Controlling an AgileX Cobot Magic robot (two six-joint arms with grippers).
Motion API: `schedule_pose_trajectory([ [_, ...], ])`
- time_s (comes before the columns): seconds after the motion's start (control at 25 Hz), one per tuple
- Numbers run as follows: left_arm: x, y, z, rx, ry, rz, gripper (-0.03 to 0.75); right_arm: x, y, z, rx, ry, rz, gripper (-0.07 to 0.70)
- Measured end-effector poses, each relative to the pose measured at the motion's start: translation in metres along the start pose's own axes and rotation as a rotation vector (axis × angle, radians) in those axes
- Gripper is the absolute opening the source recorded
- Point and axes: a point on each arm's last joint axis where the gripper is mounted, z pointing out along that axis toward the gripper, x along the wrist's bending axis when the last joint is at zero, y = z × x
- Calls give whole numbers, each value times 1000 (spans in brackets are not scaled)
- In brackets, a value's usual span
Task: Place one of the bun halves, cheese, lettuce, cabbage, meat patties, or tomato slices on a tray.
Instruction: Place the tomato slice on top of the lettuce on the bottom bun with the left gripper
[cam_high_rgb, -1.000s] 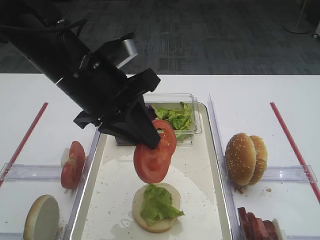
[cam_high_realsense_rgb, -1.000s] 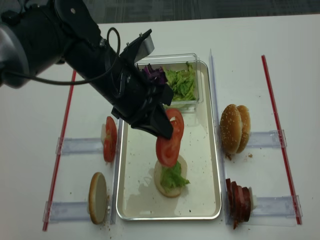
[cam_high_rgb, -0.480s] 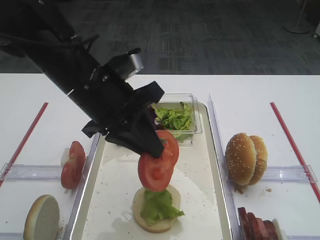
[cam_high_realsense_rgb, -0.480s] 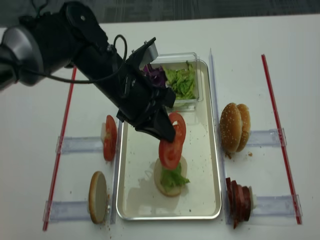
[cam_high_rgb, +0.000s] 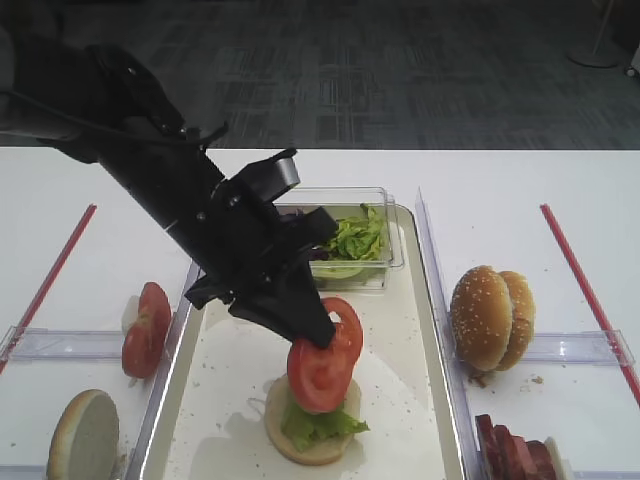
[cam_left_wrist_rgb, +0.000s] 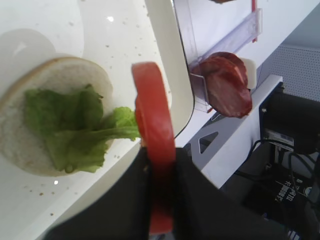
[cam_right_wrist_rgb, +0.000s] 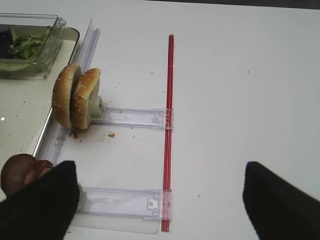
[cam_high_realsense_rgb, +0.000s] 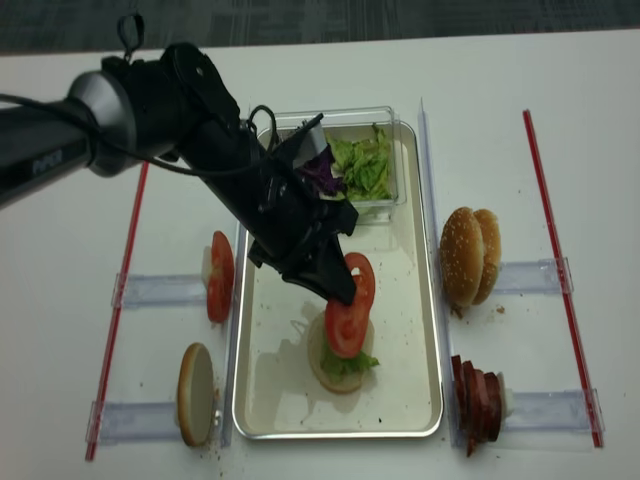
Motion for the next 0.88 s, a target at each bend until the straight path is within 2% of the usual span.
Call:
schedule_pose_trajectory([
  [0.36, 21, 8, 21, 52, 0, -35, 50, 0, 0, 0, 0, 0, 0, 676],
  [0.88, 25, 10, 26, 56, -13, -31, 50, 0, 0, 0, 0, 0, 0, 676],
])
